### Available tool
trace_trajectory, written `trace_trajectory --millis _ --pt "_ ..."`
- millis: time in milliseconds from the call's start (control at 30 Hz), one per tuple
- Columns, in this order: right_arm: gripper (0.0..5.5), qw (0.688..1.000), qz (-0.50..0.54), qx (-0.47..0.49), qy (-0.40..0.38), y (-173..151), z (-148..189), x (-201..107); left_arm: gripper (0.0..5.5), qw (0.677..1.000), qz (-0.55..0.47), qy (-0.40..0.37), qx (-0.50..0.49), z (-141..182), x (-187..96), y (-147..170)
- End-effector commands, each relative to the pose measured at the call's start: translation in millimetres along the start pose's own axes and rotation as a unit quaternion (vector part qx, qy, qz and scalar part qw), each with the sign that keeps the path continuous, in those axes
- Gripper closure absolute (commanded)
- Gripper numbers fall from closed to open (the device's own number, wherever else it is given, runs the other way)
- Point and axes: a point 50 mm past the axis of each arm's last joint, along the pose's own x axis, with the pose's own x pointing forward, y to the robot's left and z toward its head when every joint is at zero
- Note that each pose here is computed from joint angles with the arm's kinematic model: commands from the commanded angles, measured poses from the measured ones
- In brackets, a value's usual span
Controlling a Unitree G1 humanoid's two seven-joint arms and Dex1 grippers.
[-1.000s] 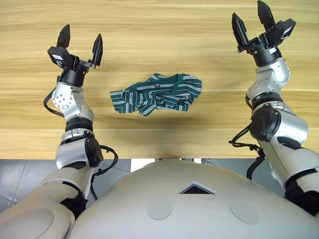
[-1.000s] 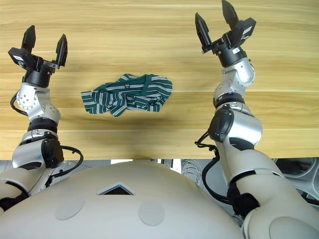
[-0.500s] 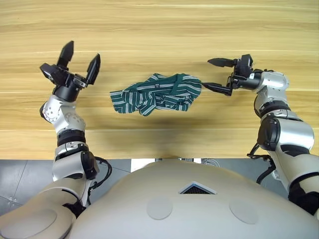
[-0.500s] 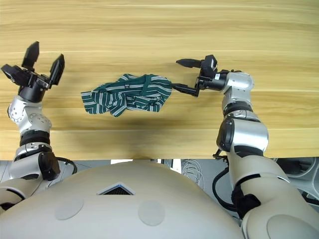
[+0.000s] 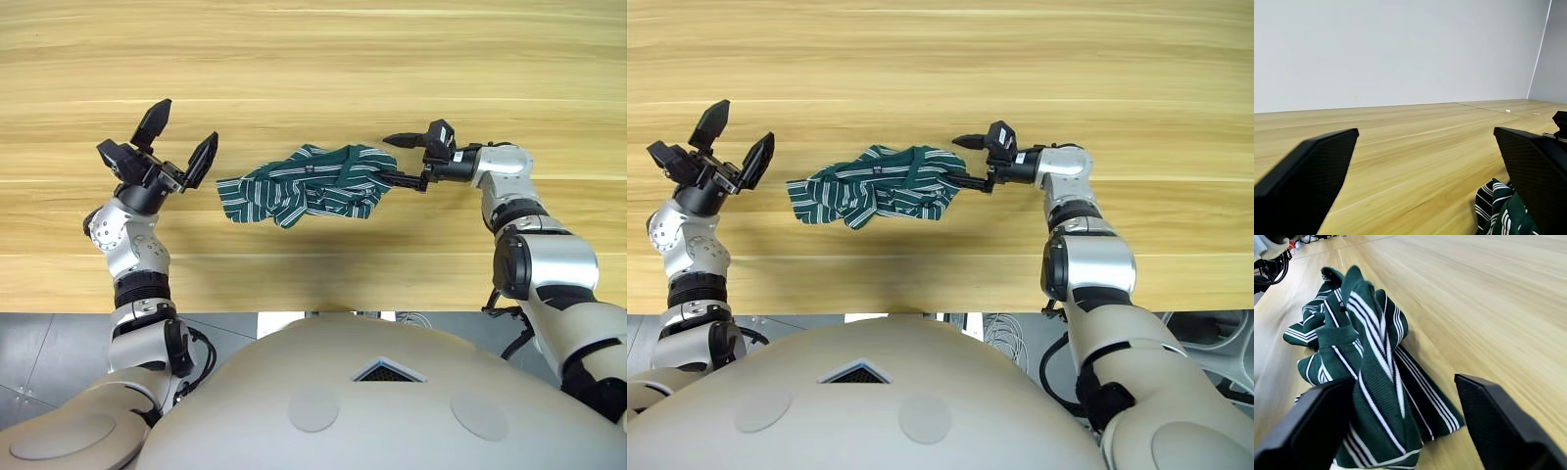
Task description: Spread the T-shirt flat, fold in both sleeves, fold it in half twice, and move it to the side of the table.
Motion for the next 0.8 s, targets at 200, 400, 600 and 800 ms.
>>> trace_trajectory --millis 200,400,600,800 --pt "3.32 1.0 0.016 -0.007 -0.015 -2 6 -4 0.49 1.0 -0.005 0.008 0.0 0 -1 -3" --pt "4.45 0.999 0.03 -0.012 -0.015 -1 7 -5 0.49 1.0 -0.005 0.014 -0.006 -3 -2 -4" --pt "5.48 0.998 0.049 -0.021 -0.017 2 7 -4 0.49 0.996 -0.039 0.058 -0.05 -15 -16 -13" --pt "5.48 0.998 0.041 -0.034 -0.015 1 9 -4 0.49 0.981 -0.1 0.142 -0.09 -28 -41 -34"
